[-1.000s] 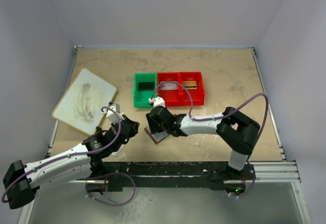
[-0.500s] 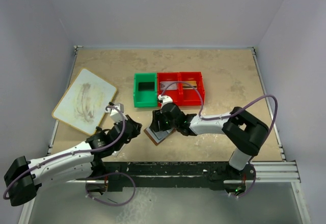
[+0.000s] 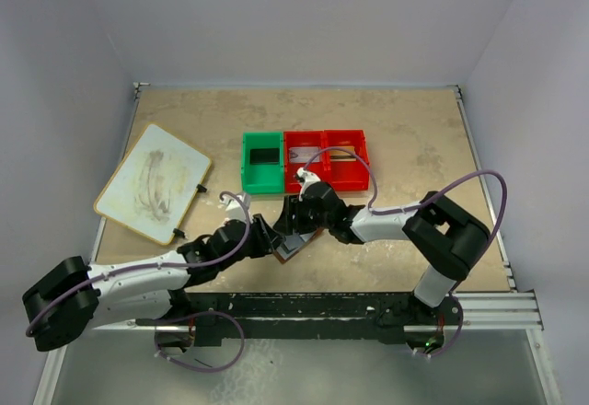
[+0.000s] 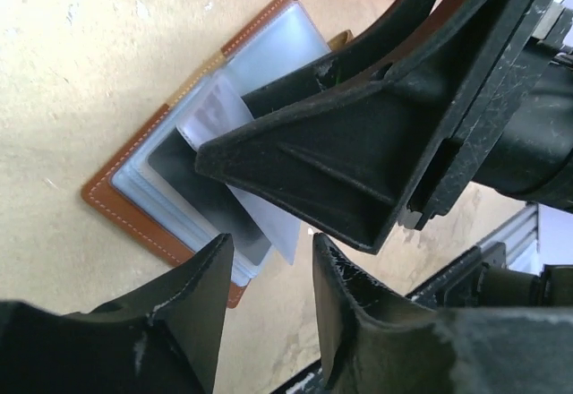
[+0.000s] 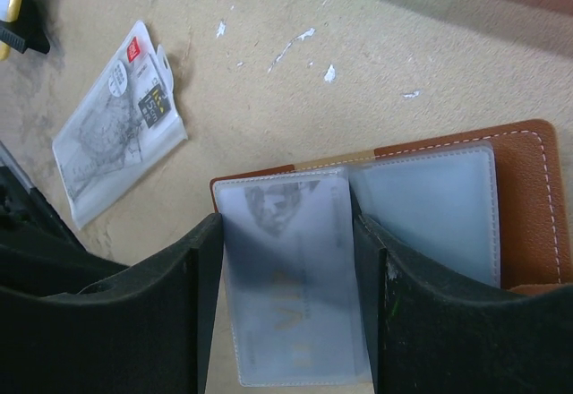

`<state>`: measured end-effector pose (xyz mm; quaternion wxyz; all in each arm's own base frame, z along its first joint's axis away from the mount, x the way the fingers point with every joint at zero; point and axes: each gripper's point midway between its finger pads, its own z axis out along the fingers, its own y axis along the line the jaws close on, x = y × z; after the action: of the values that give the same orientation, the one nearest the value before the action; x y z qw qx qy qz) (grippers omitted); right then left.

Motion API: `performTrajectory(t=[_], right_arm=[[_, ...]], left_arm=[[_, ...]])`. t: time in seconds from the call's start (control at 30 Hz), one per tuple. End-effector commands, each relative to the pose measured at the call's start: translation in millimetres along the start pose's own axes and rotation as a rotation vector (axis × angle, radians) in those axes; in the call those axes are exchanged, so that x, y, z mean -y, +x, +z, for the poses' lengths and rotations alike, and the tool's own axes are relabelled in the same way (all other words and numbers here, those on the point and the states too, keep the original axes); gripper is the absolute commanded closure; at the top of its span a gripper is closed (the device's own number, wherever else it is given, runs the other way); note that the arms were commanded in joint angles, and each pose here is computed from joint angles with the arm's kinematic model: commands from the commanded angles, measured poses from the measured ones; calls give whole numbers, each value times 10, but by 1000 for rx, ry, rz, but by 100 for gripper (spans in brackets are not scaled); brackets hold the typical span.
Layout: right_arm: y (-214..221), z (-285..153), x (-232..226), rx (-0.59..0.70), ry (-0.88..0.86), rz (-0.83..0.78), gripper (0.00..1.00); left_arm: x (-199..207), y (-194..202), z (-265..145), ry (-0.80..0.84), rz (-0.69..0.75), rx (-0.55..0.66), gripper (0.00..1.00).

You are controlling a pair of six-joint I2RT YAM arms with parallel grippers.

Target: Take the credit cards out of the card holder

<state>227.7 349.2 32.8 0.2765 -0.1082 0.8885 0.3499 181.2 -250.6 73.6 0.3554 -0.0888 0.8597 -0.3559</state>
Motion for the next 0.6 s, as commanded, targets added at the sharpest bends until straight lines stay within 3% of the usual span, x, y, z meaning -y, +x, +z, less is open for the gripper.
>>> performTrajectory(t=[0.0, 0.23, 0.57], right_arm=[[287, -52, 86, -101, 11, 27, 45], [264, -53, 74, -96, 6, 31, 45], [262, -54, 63, -95, -1, 31, 45]], left_arm=[[275, -25, -2, 138, -44, 17, 56], [202, 9, 91, 132, -103, 38, 56], [310, -55, 195, 152, -116, 69, 66]])
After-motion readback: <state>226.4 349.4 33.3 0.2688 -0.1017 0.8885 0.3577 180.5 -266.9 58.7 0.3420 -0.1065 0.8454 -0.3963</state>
